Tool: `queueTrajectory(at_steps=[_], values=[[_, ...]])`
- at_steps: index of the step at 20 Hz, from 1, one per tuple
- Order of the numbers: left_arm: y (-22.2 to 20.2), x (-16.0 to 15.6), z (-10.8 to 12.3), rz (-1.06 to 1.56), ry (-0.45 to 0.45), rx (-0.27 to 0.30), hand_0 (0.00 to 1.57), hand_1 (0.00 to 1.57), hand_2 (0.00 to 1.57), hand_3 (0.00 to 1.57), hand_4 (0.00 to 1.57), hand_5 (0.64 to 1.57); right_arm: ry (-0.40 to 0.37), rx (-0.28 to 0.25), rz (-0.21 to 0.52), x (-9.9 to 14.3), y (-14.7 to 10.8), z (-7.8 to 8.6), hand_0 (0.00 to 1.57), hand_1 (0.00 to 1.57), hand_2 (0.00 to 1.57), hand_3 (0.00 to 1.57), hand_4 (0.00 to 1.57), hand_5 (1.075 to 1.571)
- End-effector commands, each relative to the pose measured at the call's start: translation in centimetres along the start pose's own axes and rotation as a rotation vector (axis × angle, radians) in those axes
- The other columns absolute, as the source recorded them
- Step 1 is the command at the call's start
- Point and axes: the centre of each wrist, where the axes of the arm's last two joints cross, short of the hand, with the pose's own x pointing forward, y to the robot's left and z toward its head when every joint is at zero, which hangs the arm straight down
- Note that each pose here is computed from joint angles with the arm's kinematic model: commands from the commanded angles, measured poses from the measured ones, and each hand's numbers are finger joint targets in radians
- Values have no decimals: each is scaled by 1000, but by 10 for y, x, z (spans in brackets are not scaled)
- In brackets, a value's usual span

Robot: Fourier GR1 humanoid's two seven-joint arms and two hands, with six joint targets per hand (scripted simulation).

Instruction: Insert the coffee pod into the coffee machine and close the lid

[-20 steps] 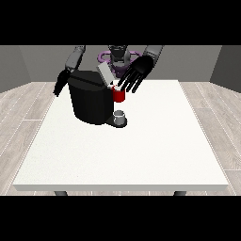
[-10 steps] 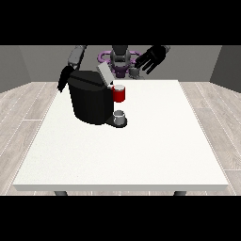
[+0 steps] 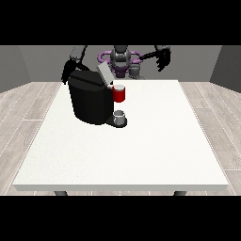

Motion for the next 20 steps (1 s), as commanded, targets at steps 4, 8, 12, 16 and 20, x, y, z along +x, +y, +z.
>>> queueTrajectory(at_steps=[4, 8, 12, 16, 20], values=[[-14, -53, 45, 124, 156, 18, 0, 0, 0, 0, 386, 1571, -84, 127, -59, 38, 13, -4, 0, 0, 0, 0, 0, 1571], [-18, -59, 54, 147, 143, 41, 0, 0, 0, 0, 390, 1571, -214, 219, -66, 75, 22, -12, 0, 0, 0, 0, 0, 1571], [-22, -62, 61, 185, 201, 71, 0, 0, 0, 0, 457, 1571, -240, 316, -7, 86, 31, -6, 0, 0, 0, 0, 154, 1571], [-16, -45, 63, 170, 101, 29, 0, 0, 0, 0, 396, 1571, -323, 239, 2, 107, -3, -25, 0, 0, 0, 0, 80, 1571], [-5, -26, 64, 147, 63, 73, 0, 0, 0, 0, 383, 1571, -315, 230, -68, 144, 14, -31, 0, 0, 0, 0, 0, 1571]])
